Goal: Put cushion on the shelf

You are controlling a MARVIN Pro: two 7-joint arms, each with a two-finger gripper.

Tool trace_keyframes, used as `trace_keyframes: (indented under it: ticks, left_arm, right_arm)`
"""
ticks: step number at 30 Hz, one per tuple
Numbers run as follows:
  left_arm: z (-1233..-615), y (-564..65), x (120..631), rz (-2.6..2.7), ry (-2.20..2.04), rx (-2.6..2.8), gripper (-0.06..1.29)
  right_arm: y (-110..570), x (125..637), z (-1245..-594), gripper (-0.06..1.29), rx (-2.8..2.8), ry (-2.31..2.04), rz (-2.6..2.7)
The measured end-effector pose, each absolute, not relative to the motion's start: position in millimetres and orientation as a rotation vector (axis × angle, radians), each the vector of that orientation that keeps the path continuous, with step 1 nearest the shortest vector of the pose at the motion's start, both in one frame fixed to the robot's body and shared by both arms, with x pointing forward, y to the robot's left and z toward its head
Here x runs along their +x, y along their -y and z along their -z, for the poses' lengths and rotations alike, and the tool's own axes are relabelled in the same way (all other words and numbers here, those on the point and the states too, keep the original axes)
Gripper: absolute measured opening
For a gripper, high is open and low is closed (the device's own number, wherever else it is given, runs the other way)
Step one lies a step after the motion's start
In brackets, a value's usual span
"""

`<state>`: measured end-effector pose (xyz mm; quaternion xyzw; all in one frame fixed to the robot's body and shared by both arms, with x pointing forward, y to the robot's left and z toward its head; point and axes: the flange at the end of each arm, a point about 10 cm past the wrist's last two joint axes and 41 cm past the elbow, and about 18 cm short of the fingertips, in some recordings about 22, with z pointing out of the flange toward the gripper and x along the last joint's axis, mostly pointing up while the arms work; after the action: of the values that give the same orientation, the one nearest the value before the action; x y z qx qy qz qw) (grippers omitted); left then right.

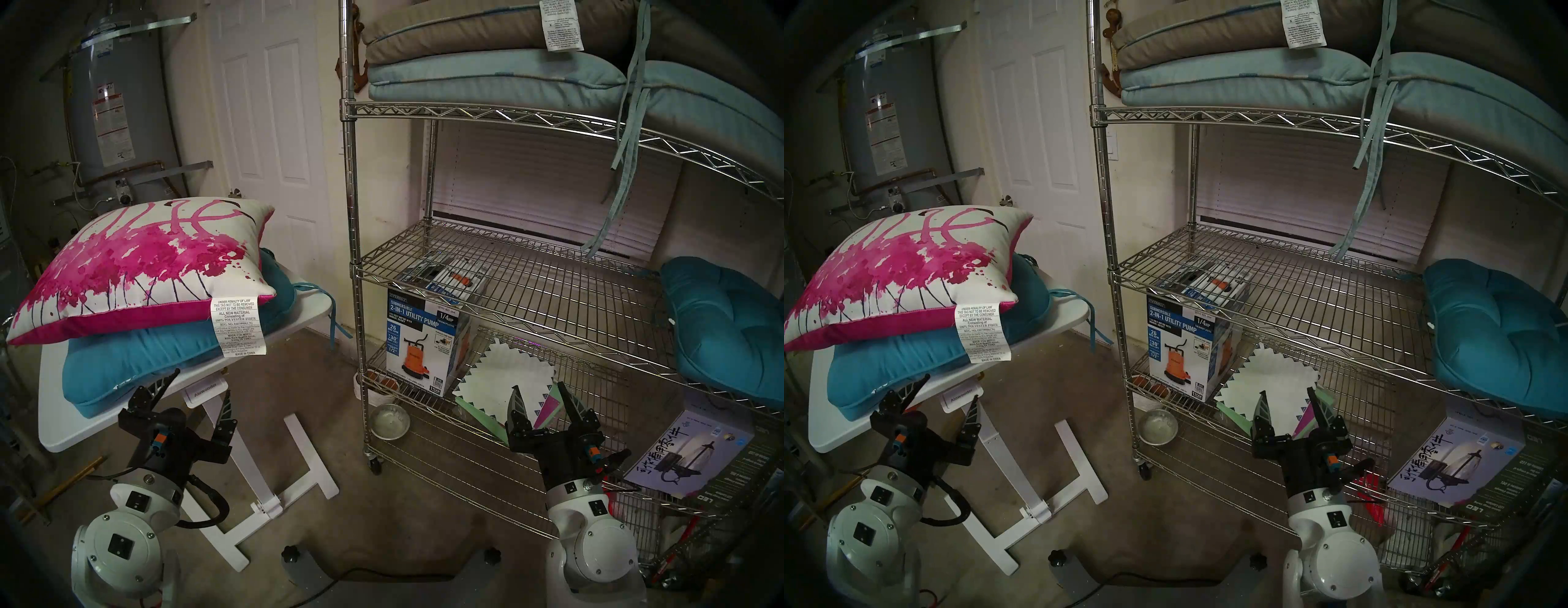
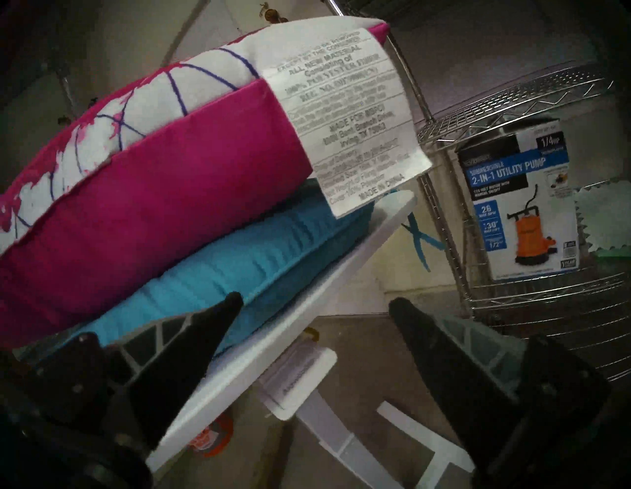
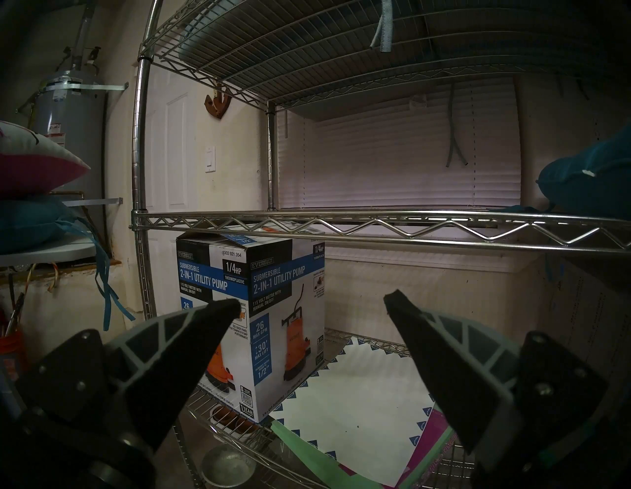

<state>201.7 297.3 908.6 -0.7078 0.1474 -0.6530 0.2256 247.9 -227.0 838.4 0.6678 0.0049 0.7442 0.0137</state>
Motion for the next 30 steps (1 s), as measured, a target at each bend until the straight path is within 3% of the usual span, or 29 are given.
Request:
trace_keyframes:
  ticks: [30]
  left_arm:
    - [-947.9, -375.2, 171.2, 1.514, -0.442, -1.575, 1.23]
  right_arm:
    - [226.9, 247.8, -836.0, 1.22, 2.087, -0.013, -2.312]
